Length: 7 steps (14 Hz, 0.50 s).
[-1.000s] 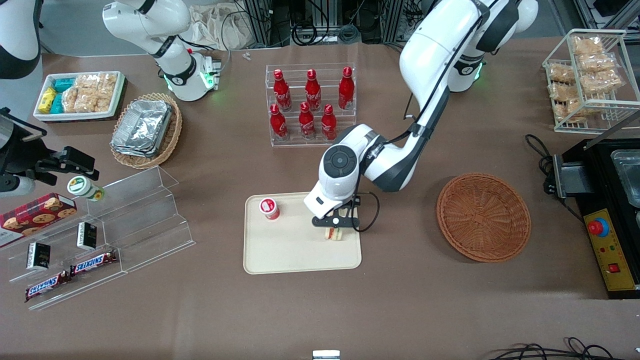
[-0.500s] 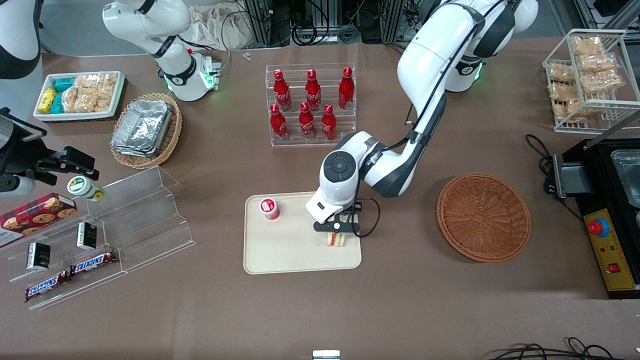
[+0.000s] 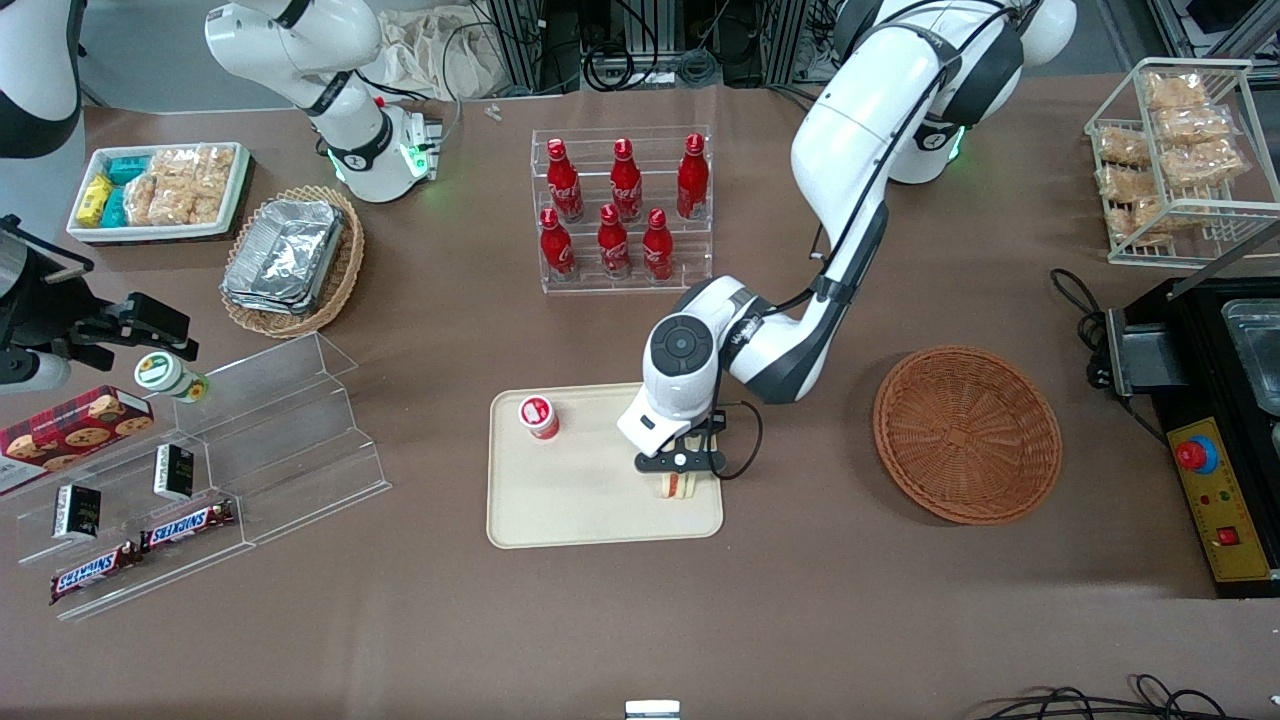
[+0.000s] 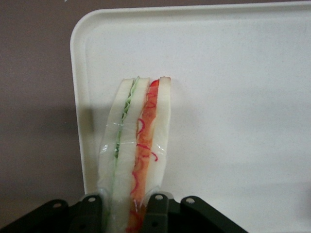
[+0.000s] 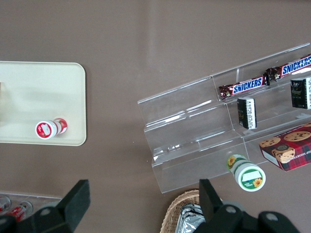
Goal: Place sandwich from basket to tray
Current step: 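Lower the sandwich onto the tray beside the red-capped cup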
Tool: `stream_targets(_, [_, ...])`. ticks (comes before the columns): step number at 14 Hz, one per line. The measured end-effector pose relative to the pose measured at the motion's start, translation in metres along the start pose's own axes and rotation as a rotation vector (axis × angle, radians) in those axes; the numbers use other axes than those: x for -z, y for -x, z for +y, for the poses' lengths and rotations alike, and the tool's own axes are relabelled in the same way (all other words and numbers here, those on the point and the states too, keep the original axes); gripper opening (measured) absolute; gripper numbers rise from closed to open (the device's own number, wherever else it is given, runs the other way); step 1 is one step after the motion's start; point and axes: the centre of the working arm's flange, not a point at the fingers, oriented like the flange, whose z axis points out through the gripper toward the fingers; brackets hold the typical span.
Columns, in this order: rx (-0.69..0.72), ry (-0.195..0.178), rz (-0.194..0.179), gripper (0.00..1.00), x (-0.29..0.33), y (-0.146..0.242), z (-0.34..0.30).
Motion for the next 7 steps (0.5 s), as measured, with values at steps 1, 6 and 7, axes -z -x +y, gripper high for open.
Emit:
stream_targets(1, [0.007, 0.002, 0.003, 0.43, 0.001, -0.001, 0.0])
stream_targets(6, [0.051, 0.005, 0.022, 0.91, 0.042, -0.014, -0.008])
stream_targets(7, [0.073, -0.006, 0.017, 0.99, 0.066, -0.021, -0.018])
